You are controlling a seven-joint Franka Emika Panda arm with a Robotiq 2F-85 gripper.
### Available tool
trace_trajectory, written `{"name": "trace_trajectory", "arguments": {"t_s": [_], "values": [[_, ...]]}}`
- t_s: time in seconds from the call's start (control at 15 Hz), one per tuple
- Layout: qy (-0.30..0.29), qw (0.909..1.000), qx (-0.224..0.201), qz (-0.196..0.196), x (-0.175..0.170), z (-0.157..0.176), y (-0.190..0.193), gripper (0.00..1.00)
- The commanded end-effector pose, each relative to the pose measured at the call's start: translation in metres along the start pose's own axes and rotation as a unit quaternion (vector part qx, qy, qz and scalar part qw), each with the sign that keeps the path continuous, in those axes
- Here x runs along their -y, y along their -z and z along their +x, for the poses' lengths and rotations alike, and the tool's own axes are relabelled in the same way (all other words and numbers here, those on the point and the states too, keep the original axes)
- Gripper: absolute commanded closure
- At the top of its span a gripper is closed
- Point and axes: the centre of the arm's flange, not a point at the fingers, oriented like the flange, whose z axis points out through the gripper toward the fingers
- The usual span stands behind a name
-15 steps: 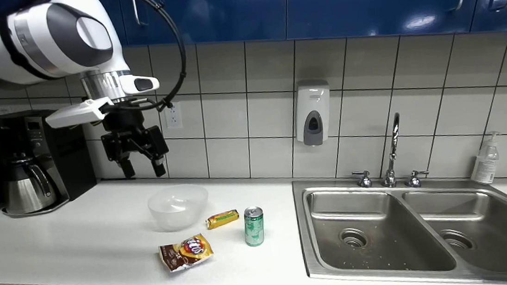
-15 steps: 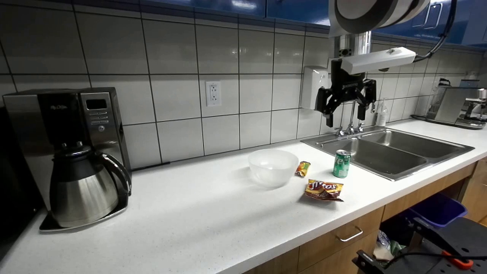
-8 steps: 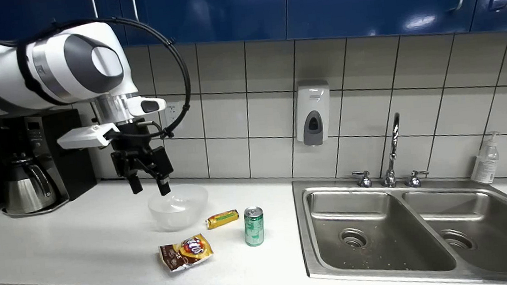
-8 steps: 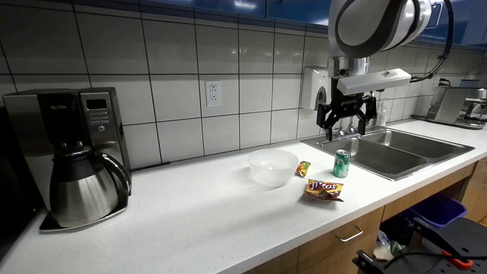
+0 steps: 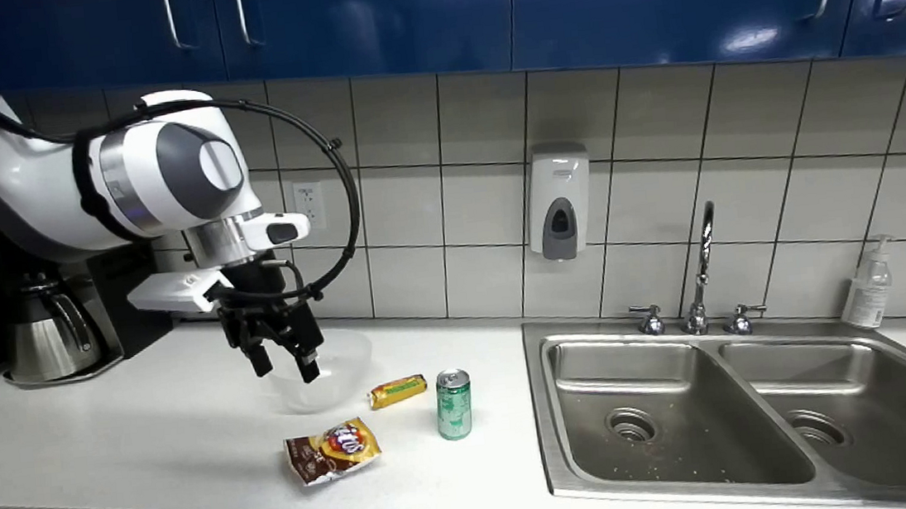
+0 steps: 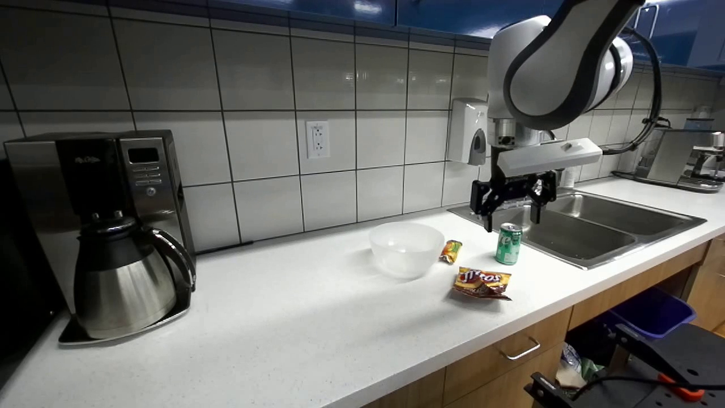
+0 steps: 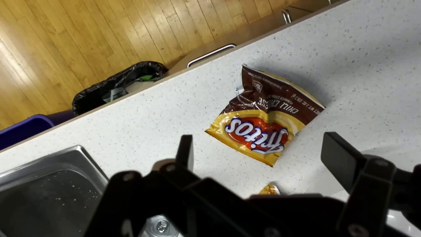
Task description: Put the closest packet in the bowl
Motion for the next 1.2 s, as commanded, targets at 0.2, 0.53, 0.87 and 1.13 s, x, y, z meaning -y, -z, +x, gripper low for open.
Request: {"name": "trace_trajectory", "arguments": {"t_s": [0.2,0.53,0.87,1.13], "values": [[-0.030,0.9993,-0.017,-0.012,0.003,0.003,-0.046,0.00],[-0.045,0.9986,-0.015,-0.022,0.009,0.004,-0.075,0.00],[-0.054,0.9979,-0.012,-0.032,0.024,0.008,-0.097,0.00],[-0.061,0.9974,-0.007,-0.037,0.035,0.015,-0.113,0.00]]}}
